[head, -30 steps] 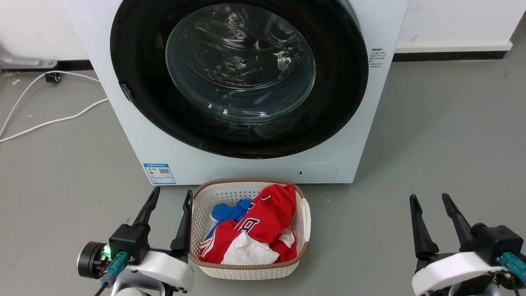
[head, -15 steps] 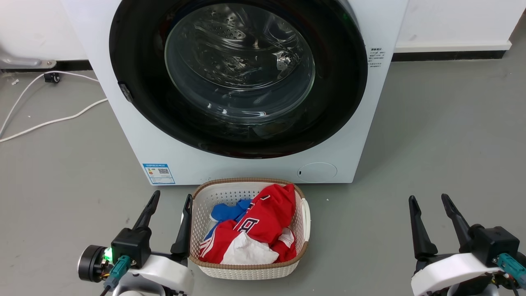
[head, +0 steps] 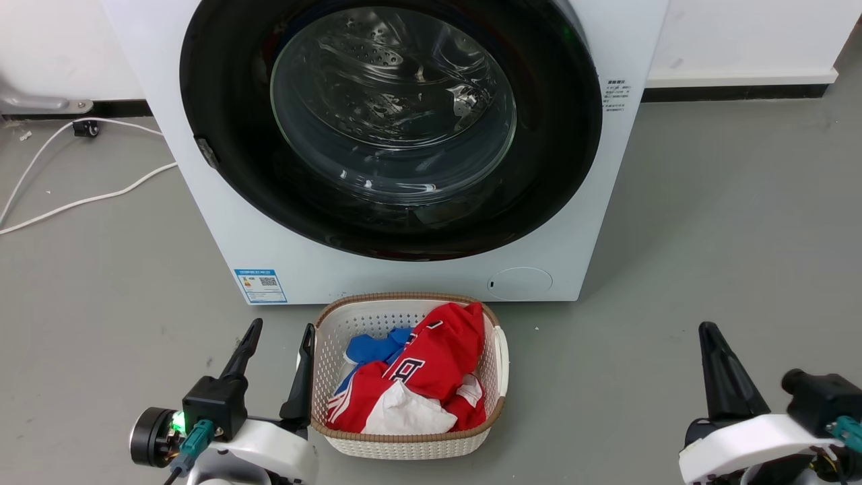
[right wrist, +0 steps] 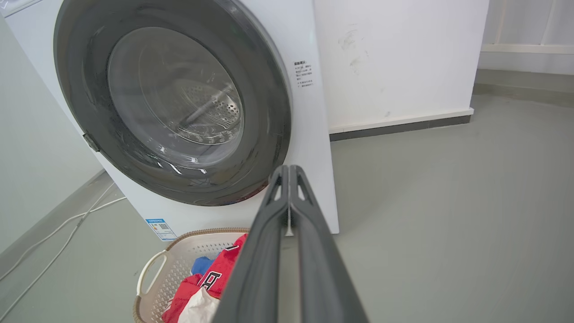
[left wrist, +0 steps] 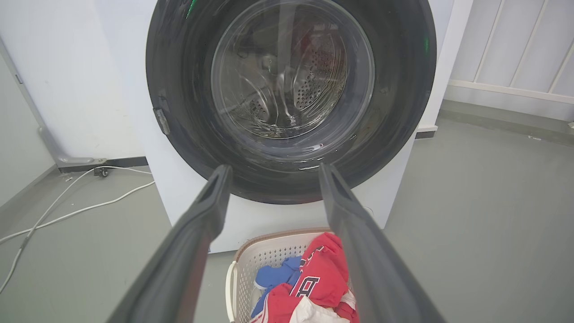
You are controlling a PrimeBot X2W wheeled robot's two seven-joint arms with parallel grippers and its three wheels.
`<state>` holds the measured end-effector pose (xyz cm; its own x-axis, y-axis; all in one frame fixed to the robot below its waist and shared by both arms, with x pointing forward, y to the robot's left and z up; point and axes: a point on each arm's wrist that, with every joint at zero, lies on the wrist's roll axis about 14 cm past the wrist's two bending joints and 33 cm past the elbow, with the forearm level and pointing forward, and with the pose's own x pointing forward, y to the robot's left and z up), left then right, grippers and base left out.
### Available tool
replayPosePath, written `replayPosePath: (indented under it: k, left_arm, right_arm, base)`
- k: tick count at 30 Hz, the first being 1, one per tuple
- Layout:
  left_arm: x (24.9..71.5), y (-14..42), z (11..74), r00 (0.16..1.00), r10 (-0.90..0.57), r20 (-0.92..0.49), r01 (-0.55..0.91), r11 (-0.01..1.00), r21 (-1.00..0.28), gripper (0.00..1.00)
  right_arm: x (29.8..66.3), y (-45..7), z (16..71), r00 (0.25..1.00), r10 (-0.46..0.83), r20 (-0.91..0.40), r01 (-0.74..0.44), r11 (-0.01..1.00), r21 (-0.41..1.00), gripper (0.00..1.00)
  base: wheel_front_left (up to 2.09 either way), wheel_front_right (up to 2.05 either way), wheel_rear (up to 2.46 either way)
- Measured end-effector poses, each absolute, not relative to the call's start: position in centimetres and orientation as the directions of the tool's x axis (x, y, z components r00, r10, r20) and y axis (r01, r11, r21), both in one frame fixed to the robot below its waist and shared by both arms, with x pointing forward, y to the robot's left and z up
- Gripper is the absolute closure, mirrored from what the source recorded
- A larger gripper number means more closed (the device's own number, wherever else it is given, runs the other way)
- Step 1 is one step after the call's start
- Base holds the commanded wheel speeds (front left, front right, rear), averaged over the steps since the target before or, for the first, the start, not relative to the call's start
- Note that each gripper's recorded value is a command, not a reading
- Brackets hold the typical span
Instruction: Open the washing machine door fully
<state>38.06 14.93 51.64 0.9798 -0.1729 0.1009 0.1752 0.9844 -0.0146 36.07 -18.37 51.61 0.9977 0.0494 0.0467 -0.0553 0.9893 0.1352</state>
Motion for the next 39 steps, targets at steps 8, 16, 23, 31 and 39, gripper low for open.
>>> replayPosePath:
  k: [8,16,23,31,39]
  left_arm:
    - [38.1,15.1,52.0,0.981,-0.161,0.112,0.165,0.986,-0.025,0.00]
    - [38.3,14.9,52.2,0.980,-0.157,0.119,0.162,0.986,-0.028,0.00]
    - [39.3,14.4,52.3,0.978,-0.165,0.128,0.170,0.985,-0.030,0.00]
    - [41.3,13.9,51.8,0.976,-0.182,0.121,0.186,0.982,-0.028,0.00]
    - [44.0,13.3,51.1,0.974,-0.192,0.121,0.196,0.980,-0.028,0.00]
  right_arm:
    - [36.2,-19.8,51.8,0.998,-0.031,0.058,-0.007,0.825,0.565,1.00]
    - [36.9,-23.1,52.4,0.981,-0.181,0.073,-0.003,0.358,0.934,1.00]
    - [38.9,-27.9,51.2,0.948,-0.318,0.013,0.045,0.174,0.984,1.00]
    - [44.0,-31.5,51.6,0.937,-0.349,-0.014,0.066,0.137,0.988,1.00]
    - [51.6,-31.6,52.1,0.965,-0.259,-0.040,0.072,0.115,0.991,1.00]
  base:
    - [0.00,0.00,0.00]
    - [0.00,0.00,0.00]
    - [0.00,0.00,0.00]
    - [0.00,0.00,0.00]
    - [0.00,0.00,0.00]
